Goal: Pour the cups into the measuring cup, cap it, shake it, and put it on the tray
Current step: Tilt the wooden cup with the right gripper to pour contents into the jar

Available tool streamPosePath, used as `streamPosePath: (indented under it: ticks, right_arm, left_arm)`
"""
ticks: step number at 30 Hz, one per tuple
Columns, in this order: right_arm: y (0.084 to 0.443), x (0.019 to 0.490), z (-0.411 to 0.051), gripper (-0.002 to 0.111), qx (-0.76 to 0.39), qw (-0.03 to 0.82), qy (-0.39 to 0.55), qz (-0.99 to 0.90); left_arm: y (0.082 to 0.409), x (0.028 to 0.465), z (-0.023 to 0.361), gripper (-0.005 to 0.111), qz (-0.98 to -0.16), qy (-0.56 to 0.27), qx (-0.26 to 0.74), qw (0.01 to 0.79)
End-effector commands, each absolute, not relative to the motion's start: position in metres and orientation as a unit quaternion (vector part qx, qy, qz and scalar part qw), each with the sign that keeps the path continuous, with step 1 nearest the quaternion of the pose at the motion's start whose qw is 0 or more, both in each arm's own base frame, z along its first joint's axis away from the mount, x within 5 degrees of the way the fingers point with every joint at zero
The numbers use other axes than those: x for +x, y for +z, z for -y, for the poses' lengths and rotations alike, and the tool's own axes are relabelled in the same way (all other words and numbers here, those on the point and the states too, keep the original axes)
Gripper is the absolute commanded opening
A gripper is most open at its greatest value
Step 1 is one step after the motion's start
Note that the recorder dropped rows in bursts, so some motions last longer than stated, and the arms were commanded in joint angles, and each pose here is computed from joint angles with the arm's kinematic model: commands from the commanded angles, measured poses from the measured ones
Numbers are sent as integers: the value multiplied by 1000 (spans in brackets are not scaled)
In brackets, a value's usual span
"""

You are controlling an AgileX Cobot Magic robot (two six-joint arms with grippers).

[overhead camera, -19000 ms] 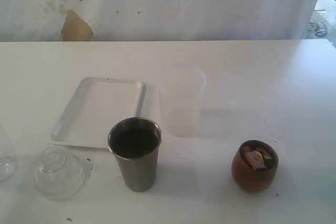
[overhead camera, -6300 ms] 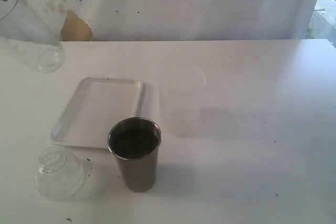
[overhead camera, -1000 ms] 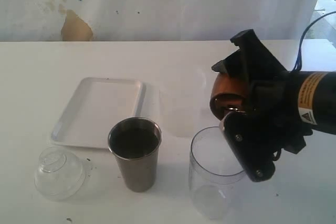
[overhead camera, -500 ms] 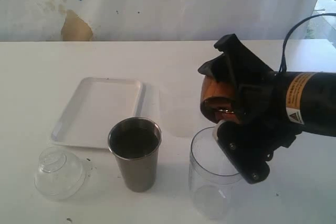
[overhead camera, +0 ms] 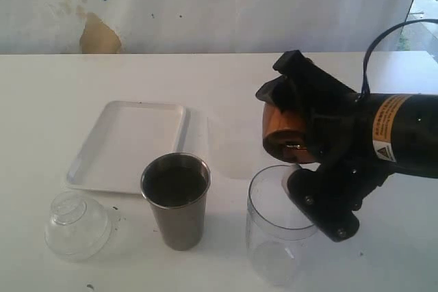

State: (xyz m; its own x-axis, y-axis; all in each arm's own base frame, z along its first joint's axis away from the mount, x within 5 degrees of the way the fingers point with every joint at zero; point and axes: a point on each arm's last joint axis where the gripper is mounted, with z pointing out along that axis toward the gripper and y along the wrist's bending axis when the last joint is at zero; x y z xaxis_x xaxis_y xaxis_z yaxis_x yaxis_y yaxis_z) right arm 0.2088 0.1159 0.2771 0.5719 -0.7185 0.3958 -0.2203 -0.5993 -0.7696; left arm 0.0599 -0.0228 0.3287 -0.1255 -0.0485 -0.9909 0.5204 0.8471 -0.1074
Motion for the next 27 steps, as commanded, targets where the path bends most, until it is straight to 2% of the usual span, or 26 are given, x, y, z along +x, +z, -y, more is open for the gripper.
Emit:
streamPosePath:
  ticks: [1,10,15,27]
  right_arm:
    - [281,209,-119,0,-820,347,-374,-259]
    - [281,204,-127,0,-826,353,-367,-242]
    - [277,204,-122,0,-849,296,-389,-203]
    - [279,204,-124,0,-844,310,-389,-200]
  left_arm:
    - [328,60,22,1,-715,-220,165,643]
    - [328,60,22,1,-715,-220,165,643]
    - [328,60,22,1,-715,-220,165,643]
    - [328,60,22,1,-715,-220,165,643]
